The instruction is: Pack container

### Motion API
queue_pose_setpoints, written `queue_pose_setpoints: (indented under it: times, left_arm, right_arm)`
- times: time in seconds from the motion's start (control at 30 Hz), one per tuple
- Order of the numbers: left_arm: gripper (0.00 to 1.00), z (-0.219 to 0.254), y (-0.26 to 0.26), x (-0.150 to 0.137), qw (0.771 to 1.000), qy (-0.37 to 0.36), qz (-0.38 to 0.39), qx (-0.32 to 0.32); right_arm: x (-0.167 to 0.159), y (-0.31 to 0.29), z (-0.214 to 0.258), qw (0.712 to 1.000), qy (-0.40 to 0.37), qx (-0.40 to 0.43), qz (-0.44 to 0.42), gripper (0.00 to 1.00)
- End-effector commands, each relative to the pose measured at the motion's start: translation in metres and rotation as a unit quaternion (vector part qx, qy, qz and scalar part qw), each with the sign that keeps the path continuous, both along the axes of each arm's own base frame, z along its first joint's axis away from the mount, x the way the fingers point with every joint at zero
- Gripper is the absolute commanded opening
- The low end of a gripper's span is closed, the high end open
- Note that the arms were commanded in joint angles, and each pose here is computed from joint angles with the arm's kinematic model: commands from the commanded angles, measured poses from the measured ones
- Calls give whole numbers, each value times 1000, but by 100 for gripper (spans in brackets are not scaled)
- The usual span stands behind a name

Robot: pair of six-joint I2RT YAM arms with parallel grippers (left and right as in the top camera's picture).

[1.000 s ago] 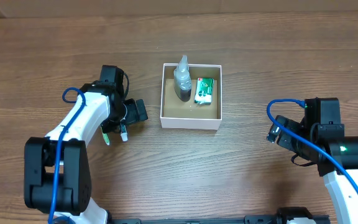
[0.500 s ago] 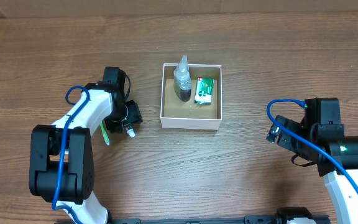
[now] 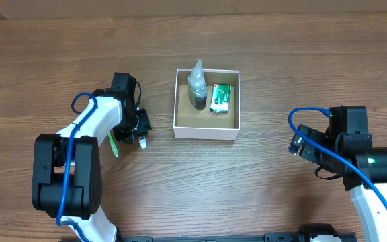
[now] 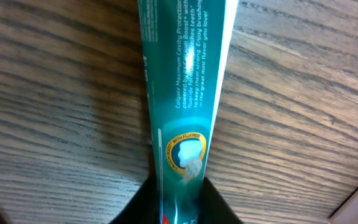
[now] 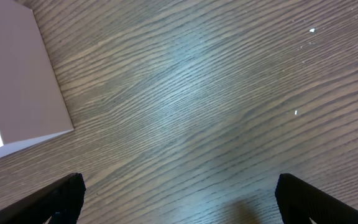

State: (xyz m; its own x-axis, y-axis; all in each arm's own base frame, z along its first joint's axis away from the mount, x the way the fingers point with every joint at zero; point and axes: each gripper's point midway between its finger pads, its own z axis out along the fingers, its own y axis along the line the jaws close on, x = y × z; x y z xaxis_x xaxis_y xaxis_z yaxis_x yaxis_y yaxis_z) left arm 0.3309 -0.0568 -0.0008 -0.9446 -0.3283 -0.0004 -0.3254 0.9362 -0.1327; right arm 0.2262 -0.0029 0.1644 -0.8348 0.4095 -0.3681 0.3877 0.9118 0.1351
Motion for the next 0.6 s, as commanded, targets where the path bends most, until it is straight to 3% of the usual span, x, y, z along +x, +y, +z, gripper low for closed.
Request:
queue_pose_setpoints:
  times: [0.0,0.13,0.27,0.33,0.4,0.5,0.57]
  left_arm:
    - [4,6,2,8,1000,5,3,7]
    - [4,63,1,34,998,-33,-18,40]
    - [4,161,-42,56,980,-157,-106,67]
    - [4,202,-82,56,952,-228,-190,69]
    - [4,224,-130,46,903,-284,-310,86]
    - [4,215,-172,33,859,-294,-409,97]
    - [4,196,-193,29,844,-280,-447,98]
  right_arm:
    - [0,-1,-2,1000,1,-1,0,100]
    - [0,-1,-2,1000,1,-1,0,100]
    - [0,-1,-2,1000,0,-2,-1,100]
    - [1,-1,-2,1000,-1,-1,0,100]
    - [1,-1,-2,1000,-1,-2,-1,100]
    - [1,-1,-2,1000,-1,-1,0,100]
    - [1,-1,-2,1000,-1,-1,0,100]
